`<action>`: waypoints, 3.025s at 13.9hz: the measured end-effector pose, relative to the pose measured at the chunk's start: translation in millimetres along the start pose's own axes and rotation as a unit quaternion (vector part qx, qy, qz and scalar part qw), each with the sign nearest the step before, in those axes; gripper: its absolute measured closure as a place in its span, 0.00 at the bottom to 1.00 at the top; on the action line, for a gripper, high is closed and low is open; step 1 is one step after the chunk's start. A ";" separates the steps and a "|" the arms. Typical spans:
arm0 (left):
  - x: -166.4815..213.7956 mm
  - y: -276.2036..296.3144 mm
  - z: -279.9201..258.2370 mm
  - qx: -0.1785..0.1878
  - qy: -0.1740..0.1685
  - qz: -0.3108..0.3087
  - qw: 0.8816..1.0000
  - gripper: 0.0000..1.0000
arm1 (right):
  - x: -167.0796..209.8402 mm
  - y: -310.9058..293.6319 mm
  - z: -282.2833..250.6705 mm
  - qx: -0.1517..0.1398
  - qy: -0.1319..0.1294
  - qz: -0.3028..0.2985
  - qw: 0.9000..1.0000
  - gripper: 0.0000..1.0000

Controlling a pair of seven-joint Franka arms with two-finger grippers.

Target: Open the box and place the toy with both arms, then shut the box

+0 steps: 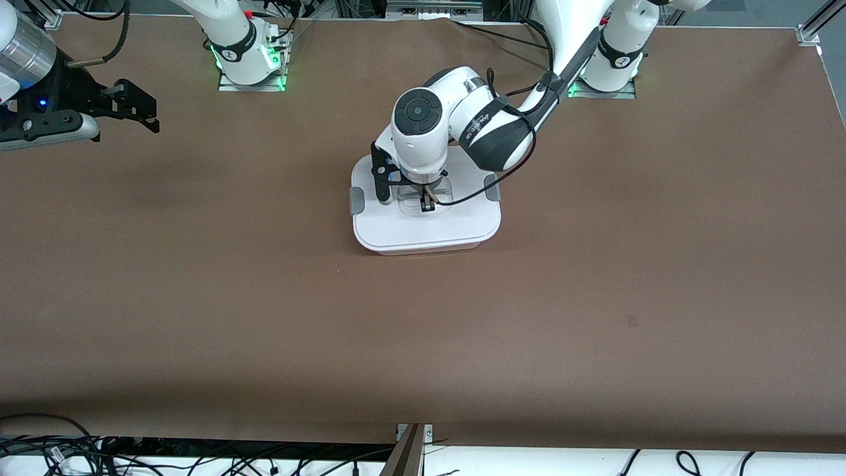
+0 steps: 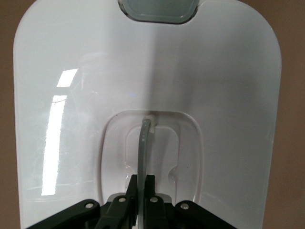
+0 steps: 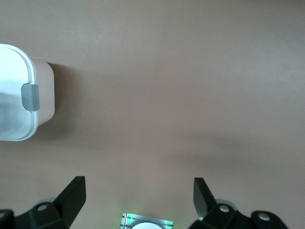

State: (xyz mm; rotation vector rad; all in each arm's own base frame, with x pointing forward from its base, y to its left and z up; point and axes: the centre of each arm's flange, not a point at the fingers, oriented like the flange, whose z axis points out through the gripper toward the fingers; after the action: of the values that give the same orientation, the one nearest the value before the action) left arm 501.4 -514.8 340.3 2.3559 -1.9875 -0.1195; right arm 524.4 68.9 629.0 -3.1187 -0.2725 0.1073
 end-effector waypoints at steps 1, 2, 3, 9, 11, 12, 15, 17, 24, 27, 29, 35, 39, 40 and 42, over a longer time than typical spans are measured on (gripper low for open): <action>-0.3 -1.3 0.3 0.002 0.000 -0.001 1.000 0.89 | 0.0 -0.3 -0.1 0.000 0.000 0.000 1.000 0.00; -0.2 -4.9 2.7 0.005 0.004 -0.005 1.000 0.81 | 0.0 -0.3 -0.2 0.000 0.000 0.000 1.000 0.00; 0.6 -9.4 3.6 0.008 0.008 -0.009 1.000 0.71 | 0.0 -0.3 -0.2 0.000 0.000 0.000 1.000 0.00; -30.8 -68.9 -41.0 0.017 0.032 -0.090 0.995 0.14 | 0.1 -0.2 -0.5 0.000 0.001 0.000 1.000 0.00; -65.6 -107.1 -63.6 0.018 0.033 -0.132 0.991 0.00 | 0.2 0.1 -0.6 -0.001 0.001 0.001 1.000 0.00; -87.8 -128.5 -76.1 0.020 0.035 -0.154 0.987 0.00 | 0.2 0.9 -0.6 -0.005 0.001 0.001 1.000 0.00; -167.9 -193.8 -101.6 0.030 0.043 -0.224 0.973 0.00 | 0.2 2.0 -0.7 -0.009 0.001 0.001 1.000 0.00; -225.3 -230.5 -113.7 0.038 0.047 -0.269 0.961 0.00 | 0.3 1.8 -0.6 -0.009 0.001 0.001 1.000 0.00; -384.2 -270.9 -182.8 0.083 0.017 -0.394 0.915 0.00 | 4.3 1.8 4.7 -0.010 -0.003 0.002 1.000 0.00; -459.7 -246.2 -233.5 0.083 0.021 -0.478 0.874 0.00 | 8.6 2.1 5.9 -0.011 0.003 0.002 1.000 0.00; -483.3 -216.9 -248.8 0.068 0.015 -0.527 0.847 0.00 | 8.9 2.2 5.5 -0.011 0.004 0.002 1.000 0.00; -516.5 -158.0 -260.2 0.010 0.002 -0.596 0.803 0.00 | 9.0 3.3 4.1 -0.011 0.006 0.003 1.000 0.00; -528.2 -162.7 -242.4 -0.018 0.005 -0.618 0.786 0.00 | 9.1 3.1 3.9 -0.011 0.006 0.003 1.000 0.00; -528.6 -164.6 -239.0 -0.020 0.003 -0.619 0.785 0.00 | 9.0 2.9 3.9 -0.011 0.006 0.003 1.000 0.00; -527.4 -166.3 -237.5 -0.021 0.002 -0.619 0.785 0.00 | 9.0 2.8 3.9 -0.011 0.006 0.003 1.000 0.00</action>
State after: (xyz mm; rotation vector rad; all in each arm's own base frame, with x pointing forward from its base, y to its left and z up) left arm 599.1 31.6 572.9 3.1032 -0.0999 -0.1862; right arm 533.5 67.7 624.4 -3.1415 -0.2661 0.0868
